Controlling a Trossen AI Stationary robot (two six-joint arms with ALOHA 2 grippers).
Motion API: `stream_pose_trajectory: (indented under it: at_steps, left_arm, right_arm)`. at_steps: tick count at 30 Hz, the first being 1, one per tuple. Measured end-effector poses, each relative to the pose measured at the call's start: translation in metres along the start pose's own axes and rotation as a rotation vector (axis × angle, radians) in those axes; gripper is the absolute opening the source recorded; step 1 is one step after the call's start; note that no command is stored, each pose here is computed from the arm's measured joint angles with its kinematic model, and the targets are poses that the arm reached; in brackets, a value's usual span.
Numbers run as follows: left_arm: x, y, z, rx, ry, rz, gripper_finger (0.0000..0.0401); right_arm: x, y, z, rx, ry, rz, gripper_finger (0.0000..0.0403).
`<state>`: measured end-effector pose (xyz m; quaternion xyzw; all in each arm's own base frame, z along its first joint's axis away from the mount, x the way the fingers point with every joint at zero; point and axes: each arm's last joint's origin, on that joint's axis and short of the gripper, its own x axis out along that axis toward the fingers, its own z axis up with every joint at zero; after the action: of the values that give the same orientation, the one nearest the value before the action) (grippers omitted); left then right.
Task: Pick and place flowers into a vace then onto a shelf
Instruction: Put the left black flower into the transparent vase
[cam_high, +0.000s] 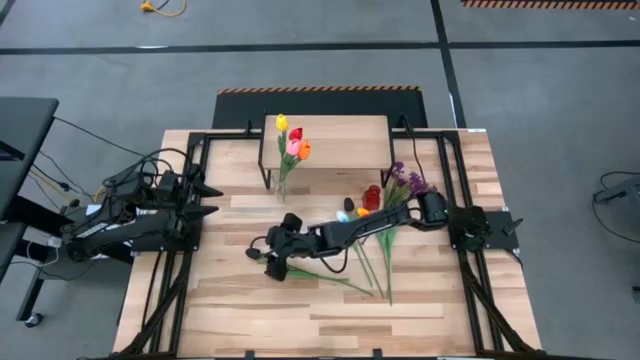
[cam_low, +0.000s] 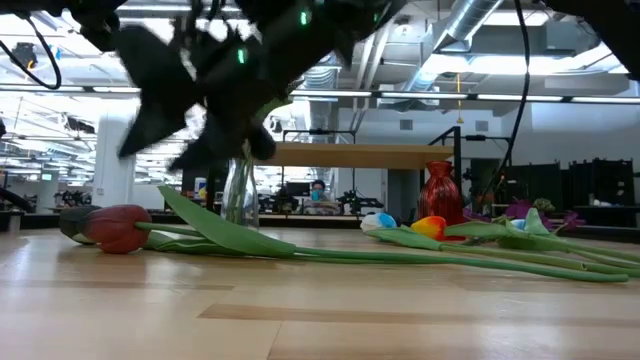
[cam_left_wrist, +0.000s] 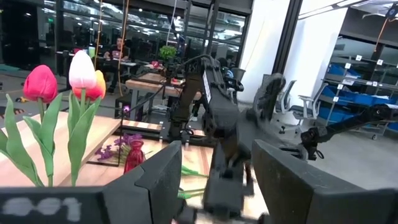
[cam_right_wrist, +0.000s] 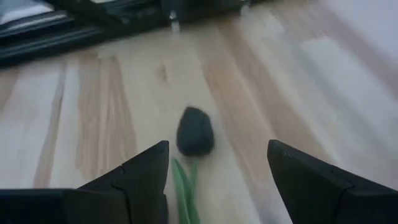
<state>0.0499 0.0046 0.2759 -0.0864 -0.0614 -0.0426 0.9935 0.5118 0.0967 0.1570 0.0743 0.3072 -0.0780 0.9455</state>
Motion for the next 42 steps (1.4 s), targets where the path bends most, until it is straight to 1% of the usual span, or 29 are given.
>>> stream_pose_trajectory:
  at_steps: [2,4,5,7,13,17,20,23,26,29,32,36,37,38,42]
  left_arm:
    - [0.0,0.0,0.0,-0.001,0.001,0.001,0.0184]
    - [0.0,0.0,0.0,-0.002,0.003,0.001,0.0184]
    - [0.0,0.0,-0.001,-0.002,0.005,0.001,0.0184]
    - [0.0,0.0,-0.001,-0.006,0.013,0.004,0.0184]
    - [0.0,0.001,-0.002,-0.01,0.024,0.007,0.0184]
    - [0.0,0.001,-0.002,-0.009,0.022,0.007,0.0184]
    - [0.0,0.001,-0.002,-0.009,0.021,0.006,0.0184]
    - [0.0,0.001,-0.002,-0.009,0.021,0.006,0.0184]
    - [0.0,0.001,-0.002,-0.009,0.022,0.007,0.0184]
    - [0.0,0.001,-0.002,-0.01,0.023,0.007,0.0184]
    - [0.0,0.001,-0.002,-0.01,0.024,0.007,0.0184]
    - [0.0,0.001,-0.002,-0.01,0.024,0.007,0.0184]
    - [0.0,0.001,-0.002,-0.01,0.024,0.007,0.0184]
    - [0.0,0.001,-0.002,-0.01,0.024,0.006,0.0184]
    - [0.0,0.001,-0.002,-0.011,0.025,0.007,0.0184]
  right_arm:
    - [0.006,0.0,-0.009,-0.006,0.022,-0.002,0.0265]
    - [0.017,0.001,-0.013,0.011,-0.012,0.009,0.0265]
    - [0.018,0.001,-0.018,0.002,0.017,-0.001,0.0265]
    - [0.023,0.002,-0.024,0.005,0.021,0.008,0.0265]
    - [0.03,0.006,-0.029,0.03,0.01,0.073,0.0265]
    - [0.036,0.004,-0.04,0.044,0.057,0.07,0.0265]
    - [0.043,0.004,-0.044,0.051,0.051,0.07,0.0264]
    - [0.043,0.003,-0.046,0.052,0.055,0.068,0.0255]
    - [0.043,0.002,-0.046,0.05,0.061,0.064,0.0232]
    - [0.044,0.002,-0.047,0.048,0.064,0.06,0.019]
    - [0.044,0.001,-0.047,0.042,0.069,0.054,0.0128]
    - [0.044,0.001,-0.047,0.042,0.07,0.061,0.0034]
    - [0.044,0.001,-0.047,0.041,0.069,0.065,0.0018]
    - [0.044,0.002,-0.048,0.039,0.067,0.067,0.0011]
    - [0.044,0.003,-0.047,0.042,0.062,0.073,0.0019]
